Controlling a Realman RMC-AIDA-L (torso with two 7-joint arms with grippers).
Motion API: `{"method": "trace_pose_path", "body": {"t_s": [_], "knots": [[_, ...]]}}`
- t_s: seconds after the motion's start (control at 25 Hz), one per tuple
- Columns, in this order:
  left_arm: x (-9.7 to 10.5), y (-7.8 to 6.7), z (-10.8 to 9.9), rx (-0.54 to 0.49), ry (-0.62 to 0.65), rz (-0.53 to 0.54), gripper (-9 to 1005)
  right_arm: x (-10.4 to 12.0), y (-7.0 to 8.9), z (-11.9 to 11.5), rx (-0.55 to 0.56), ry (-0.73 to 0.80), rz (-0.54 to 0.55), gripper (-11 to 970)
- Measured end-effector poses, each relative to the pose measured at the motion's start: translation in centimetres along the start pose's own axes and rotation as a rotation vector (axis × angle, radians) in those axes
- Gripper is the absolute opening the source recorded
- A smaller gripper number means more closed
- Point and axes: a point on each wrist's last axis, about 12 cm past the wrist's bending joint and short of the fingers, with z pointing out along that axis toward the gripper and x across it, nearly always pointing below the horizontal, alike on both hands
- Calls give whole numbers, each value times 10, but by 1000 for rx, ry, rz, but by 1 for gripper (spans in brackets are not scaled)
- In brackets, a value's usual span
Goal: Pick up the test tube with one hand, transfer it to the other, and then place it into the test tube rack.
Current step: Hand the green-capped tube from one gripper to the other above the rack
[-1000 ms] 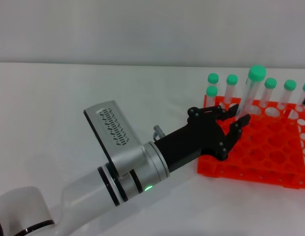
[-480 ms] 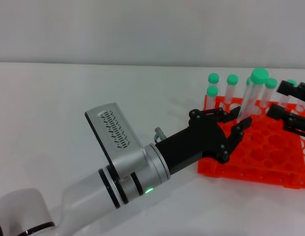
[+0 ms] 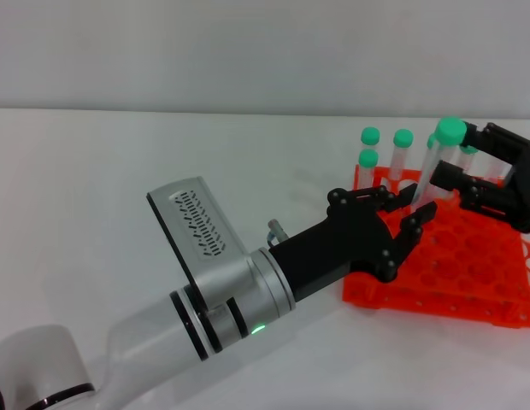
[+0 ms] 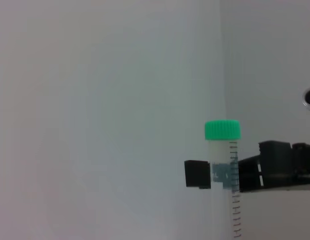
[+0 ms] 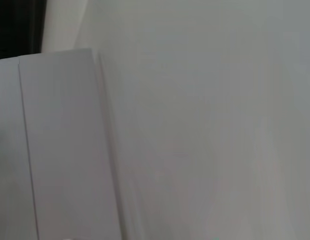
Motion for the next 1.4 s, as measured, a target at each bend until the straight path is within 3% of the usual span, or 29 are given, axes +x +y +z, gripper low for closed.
{"method": "trace_pose_path", "body": {"t_s": [0.24, 0.64, 0.88, 1.12, 1.4], "knots": [[1, 0, -2, -4, 4, -1, 202, -1, 0, 10, -31, 2, -1, 750], [2, -1, 1, 13, 23, -29, 203, 0, -1, 10, -19, 10, -2, 538], [2, -1, 0, 15, 25, -30, 203, 0, -1, 9, -17, 16, -11, 491], [3, -2, -1, 12, 27, -33, 204, -1, -2, 9, -26, 28, -54, 298], [3, -1, -1, -1, 25, -35, 205, -1, -3, 8, -23, 29, -52, 201]]}}
